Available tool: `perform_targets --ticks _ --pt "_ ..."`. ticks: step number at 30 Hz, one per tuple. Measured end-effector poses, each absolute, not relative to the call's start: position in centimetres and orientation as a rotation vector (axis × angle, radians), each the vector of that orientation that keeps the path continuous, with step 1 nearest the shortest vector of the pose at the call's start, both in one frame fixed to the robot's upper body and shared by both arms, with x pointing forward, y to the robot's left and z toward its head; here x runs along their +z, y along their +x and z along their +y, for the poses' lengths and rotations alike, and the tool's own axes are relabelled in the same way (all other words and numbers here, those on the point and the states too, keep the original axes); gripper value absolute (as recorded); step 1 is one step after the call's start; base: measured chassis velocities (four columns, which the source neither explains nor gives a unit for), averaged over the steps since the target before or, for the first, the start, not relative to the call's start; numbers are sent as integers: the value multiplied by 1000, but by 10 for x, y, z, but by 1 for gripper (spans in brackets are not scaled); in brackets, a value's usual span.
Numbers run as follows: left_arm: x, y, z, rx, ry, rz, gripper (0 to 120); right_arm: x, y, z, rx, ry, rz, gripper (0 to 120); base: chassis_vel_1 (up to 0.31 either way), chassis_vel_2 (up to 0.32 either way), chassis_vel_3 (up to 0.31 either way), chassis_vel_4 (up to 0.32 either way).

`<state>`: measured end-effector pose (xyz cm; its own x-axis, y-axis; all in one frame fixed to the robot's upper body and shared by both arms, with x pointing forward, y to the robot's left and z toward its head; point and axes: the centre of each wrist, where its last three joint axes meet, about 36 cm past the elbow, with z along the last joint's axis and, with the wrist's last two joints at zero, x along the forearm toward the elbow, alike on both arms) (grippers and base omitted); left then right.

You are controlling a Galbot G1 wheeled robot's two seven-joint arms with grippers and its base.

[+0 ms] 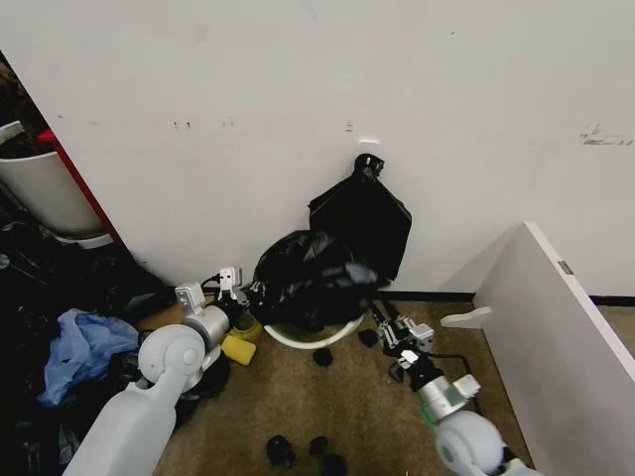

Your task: Place the garbage bag over the trash bin.

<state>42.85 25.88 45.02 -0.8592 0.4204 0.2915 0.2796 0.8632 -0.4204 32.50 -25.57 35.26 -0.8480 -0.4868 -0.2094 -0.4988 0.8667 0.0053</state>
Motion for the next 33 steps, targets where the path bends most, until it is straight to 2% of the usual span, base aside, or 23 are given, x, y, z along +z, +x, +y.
perform_targets --ticks 3,8,10,16,24,33 --pt "443 427 254 486 -514 -2657 2 363 319 -264 -74 -650 2836 56 0 0 0 0" --pt "432 424 248 435 -509 -2648 2 382 315 -275 -224 -584 2806 69 0 0 0 0" --pt "427 421 242 419 -517 -2640 2 395 312 -271 -300 -568 2828 81 0 0 0 0" --pt "417 416 230 403 -524 -2634 2 414 308 -253 -443 -633 2941 98 0 0 0 0" --pt "417 418 229 402 -523 -2635 2 410 324 -264 -607 -845 2884 100 0 0 0 0" --pt "425 416 232 448 -533 -2607 2 405 335 -275 -534 -1119 2820 99 0 0 0 0"
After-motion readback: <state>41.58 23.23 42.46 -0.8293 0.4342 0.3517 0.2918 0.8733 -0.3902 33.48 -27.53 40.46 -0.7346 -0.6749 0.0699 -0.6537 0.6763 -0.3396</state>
